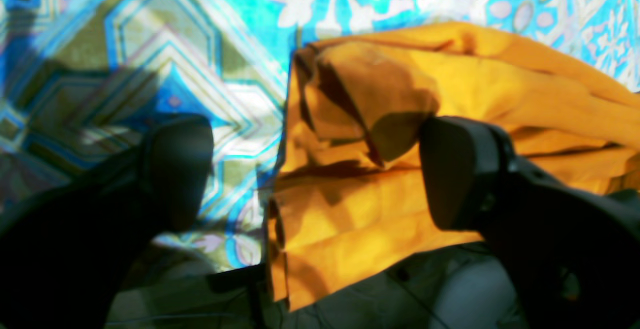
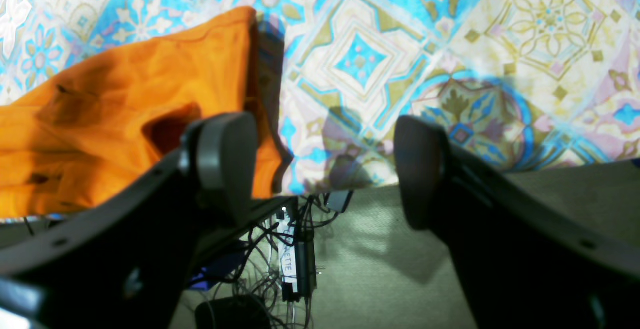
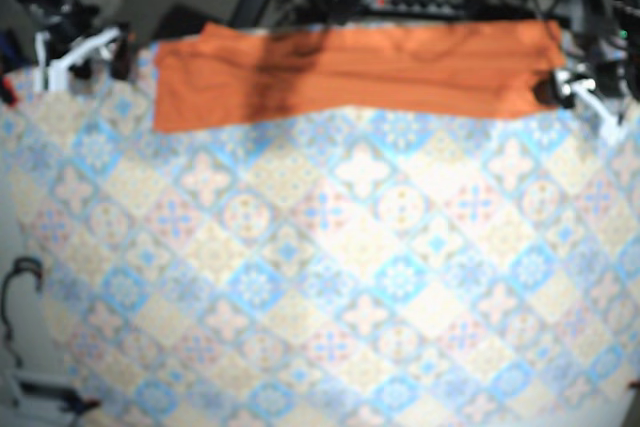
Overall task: Fold the T-shirt properly
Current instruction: 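Open both grippers and release the ends of the orange strip, then grasp the strip end nearest the left gripper and lift it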
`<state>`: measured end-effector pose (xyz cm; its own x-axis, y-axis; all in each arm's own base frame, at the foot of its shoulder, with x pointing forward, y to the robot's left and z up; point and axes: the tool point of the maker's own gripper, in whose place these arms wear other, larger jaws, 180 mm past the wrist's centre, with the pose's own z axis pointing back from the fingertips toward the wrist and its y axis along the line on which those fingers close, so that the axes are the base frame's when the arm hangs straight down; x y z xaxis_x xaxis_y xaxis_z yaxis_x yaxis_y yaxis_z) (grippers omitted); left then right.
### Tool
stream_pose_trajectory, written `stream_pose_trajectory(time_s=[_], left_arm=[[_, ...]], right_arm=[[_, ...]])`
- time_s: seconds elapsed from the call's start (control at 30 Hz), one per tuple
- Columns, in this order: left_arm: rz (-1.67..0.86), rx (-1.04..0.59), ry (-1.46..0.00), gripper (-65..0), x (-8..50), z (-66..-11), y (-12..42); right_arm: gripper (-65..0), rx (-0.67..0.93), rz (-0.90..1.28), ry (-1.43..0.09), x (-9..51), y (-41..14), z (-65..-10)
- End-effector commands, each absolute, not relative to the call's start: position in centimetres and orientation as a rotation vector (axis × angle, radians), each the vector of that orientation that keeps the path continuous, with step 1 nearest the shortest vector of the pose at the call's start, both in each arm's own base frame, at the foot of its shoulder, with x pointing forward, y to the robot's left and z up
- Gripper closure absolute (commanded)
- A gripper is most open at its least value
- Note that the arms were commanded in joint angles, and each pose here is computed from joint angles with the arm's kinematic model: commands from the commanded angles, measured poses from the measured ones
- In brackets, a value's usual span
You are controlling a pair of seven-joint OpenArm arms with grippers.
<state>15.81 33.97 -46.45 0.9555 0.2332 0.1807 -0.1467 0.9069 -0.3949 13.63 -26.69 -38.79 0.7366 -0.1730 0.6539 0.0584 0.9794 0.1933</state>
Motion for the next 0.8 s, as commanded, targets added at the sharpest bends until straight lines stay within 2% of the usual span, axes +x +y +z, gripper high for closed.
stream_pose_trajectory(time_s=[0.0, 0.5, 0.77], left_arm=[[0.185, -0.498, -0.158, -65.0, 14.0, -48.2, 29.7], [0.014, -0.535, -0.205, -65.0, 16.2, -46.6, 27.3], [-0.026, -0.548, -0.174, -65.0, 13.6, -47.1, 27.2]], right_arm=[[-41.8, 0.161, -0.115, -0.772, 14.2, -27.0, -37.8], [-41.8, 0.162, -0.116, -0.772, 14.2, -27.0, -37.8], [-41.8, 0.162, -0.117, -0.771, 14.2, -27.0, -37.9]])
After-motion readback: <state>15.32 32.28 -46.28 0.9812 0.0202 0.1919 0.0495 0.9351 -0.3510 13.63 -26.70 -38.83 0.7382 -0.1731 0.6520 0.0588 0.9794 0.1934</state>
